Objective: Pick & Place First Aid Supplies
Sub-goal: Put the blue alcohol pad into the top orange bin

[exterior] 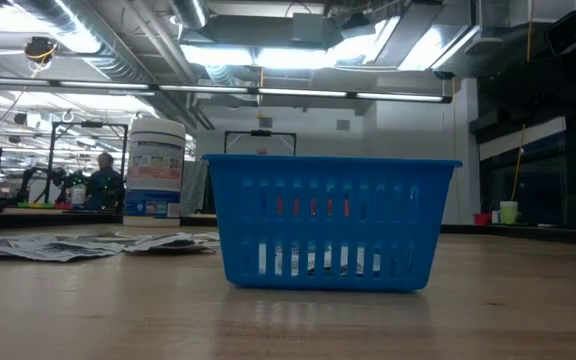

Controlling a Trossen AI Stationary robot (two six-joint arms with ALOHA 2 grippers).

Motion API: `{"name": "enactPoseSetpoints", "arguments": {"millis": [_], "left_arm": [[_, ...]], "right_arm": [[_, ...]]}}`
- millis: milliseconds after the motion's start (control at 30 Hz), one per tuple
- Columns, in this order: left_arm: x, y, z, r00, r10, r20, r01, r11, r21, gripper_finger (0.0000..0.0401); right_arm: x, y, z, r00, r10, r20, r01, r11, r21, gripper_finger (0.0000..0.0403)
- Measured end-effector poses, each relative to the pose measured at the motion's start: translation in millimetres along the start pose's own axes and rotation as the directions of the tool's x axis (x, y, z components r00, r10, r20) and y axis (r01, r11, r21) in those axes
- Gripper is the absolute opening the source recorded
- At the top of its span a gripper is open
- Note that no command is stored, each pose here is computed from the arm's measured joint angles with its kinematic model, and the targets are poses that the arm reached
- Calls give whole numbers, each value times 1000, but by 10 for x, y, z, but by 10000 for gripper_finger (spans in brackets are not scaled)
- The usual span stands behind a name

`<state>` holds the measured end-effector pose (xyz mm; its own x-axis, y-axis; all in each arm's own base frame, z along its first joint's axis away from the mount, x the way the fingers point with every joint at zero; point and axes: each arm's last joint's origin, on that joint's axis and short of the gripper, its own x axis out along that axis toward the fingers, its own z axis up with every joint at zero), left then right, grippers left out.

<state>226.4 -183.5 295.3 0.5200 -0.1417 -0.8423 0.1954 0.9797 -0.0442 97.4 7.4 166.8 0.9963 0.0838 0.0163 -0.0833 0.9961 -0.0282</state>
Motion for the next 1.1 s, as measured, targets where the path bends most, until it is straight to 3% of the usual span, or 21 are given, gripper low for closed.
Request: {"name": "enactPoseSetpoints", "arguments": {"millis": [233,633,1100], "left_arm": [[-147,-98,-164,993,117,14,-117,993,23,73],[-177,-112,-172,996,88,11,-87,994,-66,72],[-171,-102,-165,995,96,15,-95,993,-69,72]], "right_arm": [[0,0,0,1000,0,0,0,1000,0,195],[0,0,0,1000,0,0,0,1000,0,195],[0,0,0,1000,0,0,0,1000,0,195]]}}
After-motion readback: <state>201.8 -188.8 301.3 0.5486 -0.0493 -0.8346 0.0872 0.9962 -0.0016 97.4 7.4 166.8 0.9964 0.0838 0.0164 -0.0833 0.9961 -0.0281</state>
